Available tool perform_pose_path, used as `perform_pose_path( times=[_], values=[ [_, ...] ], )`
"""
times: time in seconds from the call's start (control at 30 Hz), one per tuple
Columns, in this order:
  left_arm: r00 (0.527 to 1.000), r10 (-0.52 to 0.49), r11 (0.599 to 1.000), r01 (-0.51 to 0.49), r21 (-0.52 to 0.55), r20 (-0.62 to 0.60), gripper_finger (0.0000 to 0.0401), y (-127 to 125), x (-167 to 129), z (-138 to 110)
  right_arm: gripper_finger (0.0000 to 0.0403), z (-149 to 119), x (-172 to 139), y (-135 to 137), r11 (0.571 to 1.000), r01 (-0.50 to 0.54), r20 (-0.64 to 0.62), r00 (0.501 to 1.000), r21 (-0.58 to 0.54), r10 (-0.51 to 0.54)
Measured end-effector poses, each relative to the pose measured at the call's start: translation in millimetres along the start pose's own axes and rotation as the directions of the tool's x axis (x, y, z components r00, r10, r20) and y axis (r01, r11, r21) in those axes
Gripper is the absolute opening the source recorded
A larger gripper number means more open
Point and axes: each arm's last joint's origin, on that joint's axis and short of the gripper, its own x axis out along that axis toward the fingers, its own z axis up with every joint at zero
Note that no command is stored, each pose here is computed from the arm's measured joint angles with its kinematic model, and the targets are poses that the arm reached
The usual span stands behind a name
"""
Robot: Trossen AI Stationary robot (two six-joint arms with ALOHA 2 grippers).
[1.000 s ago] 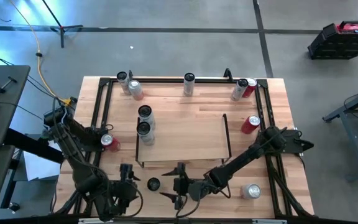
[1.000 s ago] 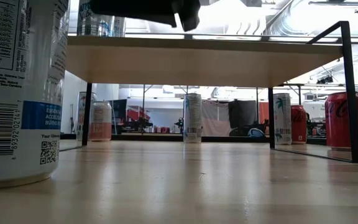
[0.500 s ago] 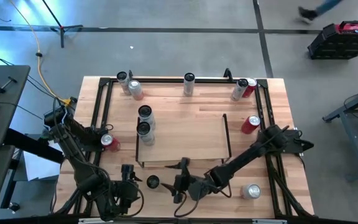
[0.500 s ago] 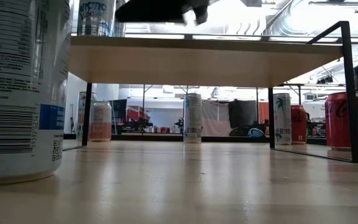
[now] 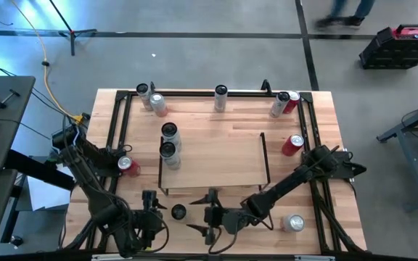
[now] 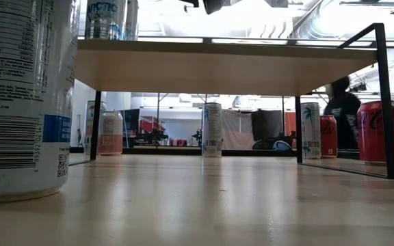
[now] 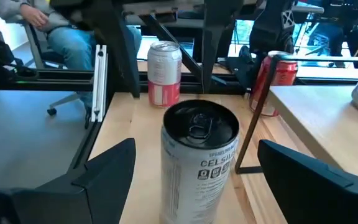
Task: Place canned beverage on shelf
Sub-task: Put the white blue soda can aligned with the other white blue soda cans on the shelf
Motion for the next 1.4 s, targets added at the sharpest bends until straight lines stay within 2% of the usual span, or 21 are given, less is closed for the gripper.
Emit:
perform_pose_path(
  times=[0.2, 0.53, 0.83, 1.0, 1.2, 1.3, 1.4],
  values=[
    [0.999, 0.029, 1.000, -0.029, -0.011, -0.023, 0.0291, -7, 13, -5, 0.0323, -15, 11, -1, 0.999, -0.034, -0.024, 0.999, 0.012, 0.035],
    [0.996, 0.083, 0.996, -0.084, -0.029, -0.044, 0.0291, -13, 39, -7, 0.0323, -21, 26, -8, 0.995, -0.071, 0.048, 0.997, 0.064, 0.068],
    [1.000, -0.007, 1.000, 0.007, -0.008, 0.002, 0.0291, -21, 45, 2, 0.0323, -29, 37, -16, 0.993, -0.088, 0.060, 0.995, 0.073, 0.084],
    [0.999, -0.037, 0.999, 0.037, -0.008, -0.025, 0.0291, -22, 45, 2, 0.0309, -29, 36, -14, 0.996, -0.082, 0.061, 0.995, 0.023, 0.080],
    [0.996, -0.085, 0.996, 0.085, 0.000, -0.016, 0.0291, -21, 29, 2, 0.0239, -30, 35, -11, 0.990, -0.137, 0.054, 0.989, 0.037, 0.135],
    [0.992, -0.126, 0.992, 0.125, 0.002, 0.018, 0.0291, -19, 9, 3, 0.0235, -29, 35, -12, 0.982, -0.183, 0.052, 0.982, 0.035, 0.181],
    [0.983, -0.166, 0.986, 0.166, 0.008, 0.072, 0.0291, -17, -14, 3, 0.0235, -24, 35, -13, 0.954, -0.298, 0.050, 0.953, -0.018, 0.298]
  ],
)
